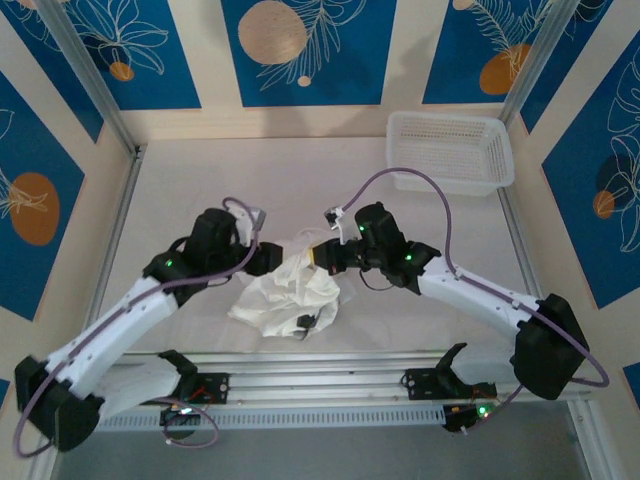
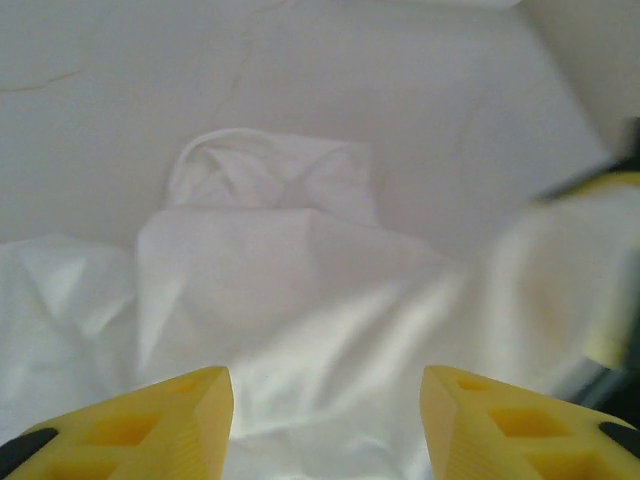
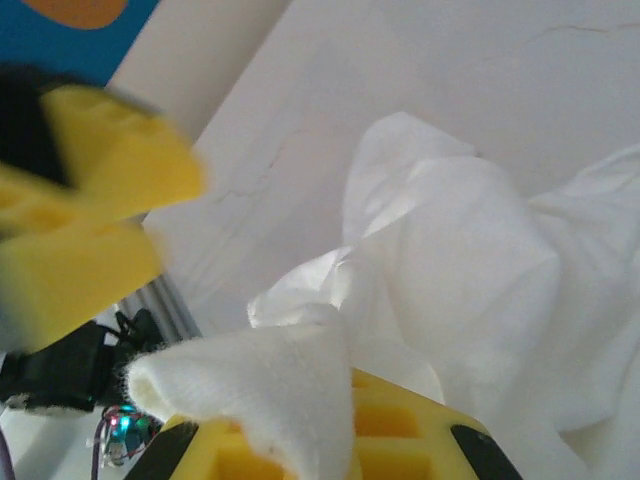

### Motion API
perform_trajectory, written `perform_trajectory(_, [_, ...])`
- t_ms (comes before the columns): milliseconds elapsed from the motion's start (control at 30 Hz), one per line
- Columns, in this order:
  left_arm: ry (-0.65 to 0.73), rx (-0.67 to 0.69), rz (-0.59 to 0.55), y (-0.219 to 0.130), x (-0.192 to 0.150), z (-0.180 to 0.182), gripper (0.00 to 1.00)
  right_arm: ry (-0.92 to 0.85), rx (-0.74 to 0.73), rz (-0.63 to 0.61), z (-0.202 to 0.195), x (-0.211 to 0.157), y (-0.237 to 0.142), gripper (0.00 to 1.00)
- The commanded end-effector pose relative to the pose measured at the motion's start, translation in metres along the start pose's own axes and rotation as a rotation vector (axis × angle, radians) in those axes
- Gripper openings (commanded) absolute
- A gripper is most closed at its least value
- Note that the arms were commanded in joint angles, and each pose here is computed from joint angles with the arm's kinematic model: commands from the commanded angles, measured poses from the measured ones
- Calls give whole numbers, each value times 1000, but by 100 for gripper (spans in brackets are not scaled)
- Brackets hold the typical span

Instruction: Fold the inside-out t-shirt

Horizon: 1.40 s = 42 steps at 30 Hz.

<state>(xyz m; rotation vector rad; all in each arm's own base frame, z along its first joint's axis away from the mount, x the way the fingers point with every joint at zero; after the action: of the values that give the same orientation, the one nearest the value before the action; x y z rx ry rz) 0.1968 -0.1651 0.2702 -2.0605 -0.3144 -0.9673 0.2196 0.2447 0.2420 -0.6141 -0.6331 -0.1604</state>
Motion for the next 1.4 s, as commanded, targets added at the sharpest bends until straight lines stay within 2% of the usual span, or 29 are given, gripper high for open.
perform_trajectory(0, [-31,-231,-120,-12,1,-36,52,76,-76,-41,-6,12,-4,0])
perform_trajectory(100, [-53,-311,-135,-1,-7,-50,50,104,-82,-39,-10,14,-2,0])
perform_trajectory(233, [-76,-250,-109,26,-12,-44,44,122,-75,-22,-9,15,-2,0])
perform_trajectory(333, [3,-347,-142,41,-9,-52,25,124,-77,-12,-8,14,-3,0])
perform_trajectory(467, [24,-384,-66,63,-10,-57,14,121,-93,-10,-10,14,-5,0])
perform_trajectory(600, [-30,-195,24,77,-21,-37,15,123,-94,-13,-9,14,-5,0])
perform_trajectory(700, [-36,-136,19,76,-26,-29,24,120,-88,-16,-9,15,-4,0])
perform_trajectory(833, [-46,-89,23,75,-29,-21,31,116,-86,-7,-8,15,-4,0])
perform_trajectory(1067, [-79,-54,86,86,-34,-14,31,115,-91,-4,-9,15,-5,0])
perform_trajectory(1367, [-70,-32,92,88,-34,-10,33,135,-92,-2,-11,12,-4,0])
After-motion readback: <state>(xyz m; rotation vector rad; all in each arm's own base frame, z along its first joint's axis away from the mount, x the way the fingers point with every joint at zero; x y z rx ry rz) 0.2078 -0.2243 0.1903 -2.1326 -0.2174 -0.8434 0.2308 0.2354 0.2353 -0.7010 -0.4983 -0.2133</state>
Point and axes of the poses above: each hand's point on the last joint's axis, 136 mm out from that joint toward the fingers, its own y axis out along the fingers, its own z axis along the line the jaws close on, x = y × z, the point moved 8 cm from there along -y, back along the fingers, and after that the axes turned 5 degrees about y, right-handed, at the moved point
